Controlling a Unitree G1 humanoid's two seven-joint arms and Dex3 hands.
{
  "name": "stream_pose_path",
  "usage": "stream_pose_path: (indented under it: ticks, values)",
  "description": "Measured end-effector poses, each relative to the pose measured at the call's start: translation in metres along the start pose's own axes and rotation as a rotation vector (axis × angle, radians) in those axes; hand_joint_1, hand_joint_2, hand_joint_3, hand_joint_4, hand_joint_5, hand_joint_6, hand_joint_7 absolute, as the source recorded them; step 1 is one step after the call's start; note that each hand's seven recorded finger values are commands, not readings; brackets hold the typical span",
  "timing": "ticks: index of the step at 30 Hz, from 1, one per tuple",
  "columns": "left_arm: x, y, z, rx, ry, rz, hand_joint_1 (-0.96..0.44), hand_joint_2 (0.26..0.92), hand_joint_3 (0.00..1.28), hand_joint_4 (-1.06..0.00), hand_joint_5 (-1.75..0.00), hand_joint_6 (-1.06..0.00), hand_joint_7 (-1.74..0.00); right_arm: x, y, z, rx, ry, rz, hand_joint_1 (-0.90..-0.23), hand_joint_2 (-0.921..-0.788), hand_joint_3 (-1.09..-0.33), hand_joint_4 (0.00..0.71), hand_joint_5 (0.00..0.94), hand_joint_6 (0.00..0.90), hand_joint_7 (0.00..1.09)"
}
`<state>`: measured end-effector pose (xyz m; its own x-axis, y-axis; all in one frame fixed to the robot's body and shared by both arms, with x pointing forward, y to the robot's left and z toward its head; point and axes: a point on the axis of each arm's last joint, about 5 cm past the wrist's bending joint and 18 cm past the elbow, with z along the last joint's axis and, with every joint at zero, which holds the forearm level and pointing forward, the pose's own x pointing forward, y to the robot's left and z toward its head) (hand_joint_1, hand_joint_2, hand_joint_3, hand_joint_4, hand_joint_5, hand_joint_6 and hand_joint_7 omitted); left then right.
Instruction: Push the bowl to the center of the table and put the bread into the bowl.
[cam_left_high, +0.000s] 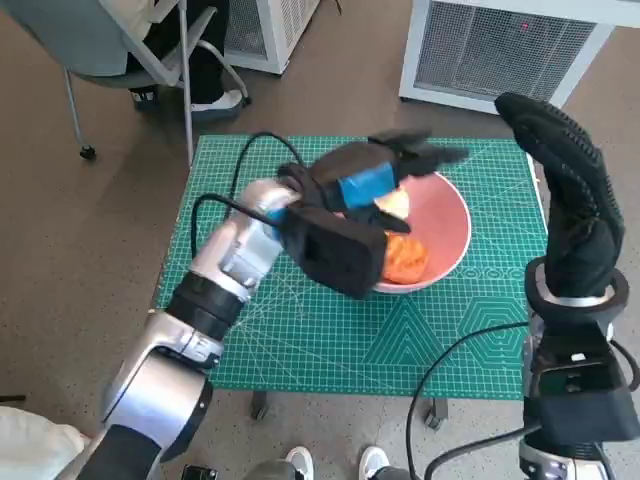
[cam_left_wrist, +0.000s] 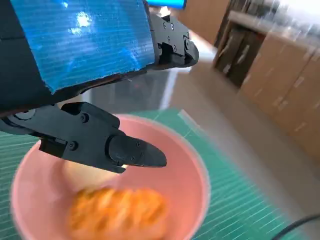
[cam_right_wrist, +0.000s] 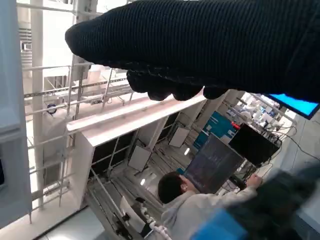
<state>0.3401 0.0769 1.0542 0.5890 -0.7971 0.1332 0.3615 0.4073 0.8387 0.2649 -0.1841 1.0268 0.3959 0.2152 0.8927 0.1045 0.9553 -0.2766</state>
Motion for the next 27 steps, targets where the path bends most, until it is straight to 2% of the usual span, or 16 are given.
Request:
stream_pose_path:
  ticks: [7, 12, 17, 27]
  values:
    - [-0.022, 0.004, -0.011, -0.197, -0.129, 0.216, -0.36, 0.921, 0.23, -0.21, -0.05, -0.27, -0.16, 0.0022, -0.001, 0.000, 0.010, -0.007, -0.010, -0.519, -0.921, -0.744, 0.321, 0.001, -0.001, 0.64]
    - [-0.038, 0.001, -0.013, -0.365, -0.231, 0.382, -0.34, 0.921, 0.29, -0.26, -0.03, -0.09, -0.53, 0.0063, -0.002, 0.000, 0.020, -0.015, -0.016, -0.492, -0.921, -0.752, 0.321, 0.001, -0.001, 0.64]
    - [-0.050, -0.008, -0.010, -0.499, -0.332, 0.507, -0.34, 0.921, 0.33, -0.27, -0.03, -0.04, -0.67, 0.0114, -0.001, 0.002, 0.039, -0.017, -0.023, -0.499, -0.921, -0.753, 0.322, 0.001, 0.000, 0.65]
    - [-0.069, -0.019, -0.005, -0.631, -0.403, 0.580, -0.34, 0.921, 0.37, -0.27, -0.03, 0.00, -0.81, 0.0192, 0.000, 0.005, 0.051, -0.018, -0.012, -0.506, -0.921, -0.747, 0.322, 0.001, 0.002, 0.66]
